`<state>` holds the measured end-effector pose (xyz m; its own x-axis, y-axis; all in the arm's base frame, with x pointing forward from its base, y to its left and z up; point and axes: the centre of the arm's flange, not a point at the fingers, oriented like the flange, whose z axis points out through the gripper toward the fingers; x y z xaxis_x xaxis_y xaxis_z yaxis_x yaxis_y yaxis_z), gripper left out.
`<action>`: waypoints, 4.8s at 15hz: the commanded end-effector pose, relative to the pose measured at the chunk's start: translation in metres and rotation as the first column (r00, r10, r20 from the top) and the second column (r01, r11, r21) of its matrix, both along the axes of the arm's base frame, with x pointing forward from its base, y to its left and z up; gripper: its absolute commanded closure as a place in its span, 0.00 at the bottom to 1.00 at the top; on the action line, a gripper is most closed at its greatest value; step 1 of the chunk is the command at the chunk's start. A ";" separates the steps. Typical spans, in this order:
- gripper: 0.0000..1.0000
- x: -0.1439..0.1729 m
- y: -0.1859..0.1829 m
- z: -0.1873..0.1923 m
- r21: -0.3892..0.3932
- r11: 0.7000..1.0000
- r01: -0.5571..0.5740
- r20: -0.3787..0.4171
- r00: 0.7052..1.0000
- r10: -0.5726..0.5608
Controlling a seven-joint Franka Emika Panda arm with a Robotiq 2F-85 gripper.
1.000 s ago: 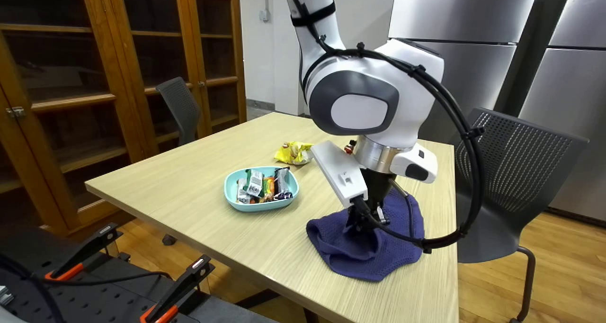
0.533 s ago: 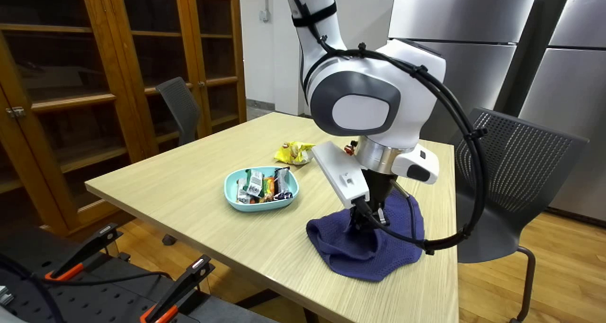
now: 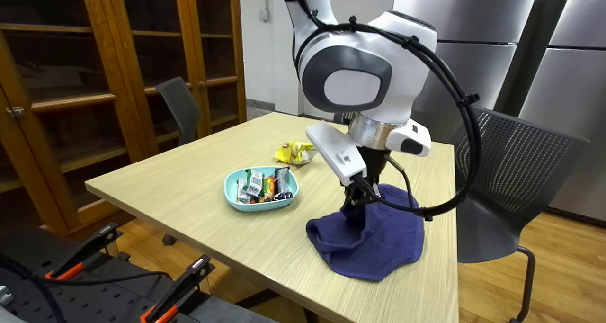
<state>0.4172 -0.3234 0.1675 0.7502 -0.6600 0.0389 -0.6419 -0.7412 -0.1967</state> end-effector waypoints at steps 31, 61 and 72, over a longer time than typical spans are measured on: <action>0.99 0.047 0.212 0.073 0.074 0.977 -0.199 0.106 0.976 0.191; 0.99 0.059 0.394 0.071 -0.087 0.962 -0.258 0.015 0.965 0.260; 0.30 0.054 0.395 0.074 -0.107 0.958 -0.266 0.014 0.963 0.269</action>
<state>0.4805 0.0658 0.2288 0.9057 -0.4125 0.0975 -0.3992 -0.9075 -0.1304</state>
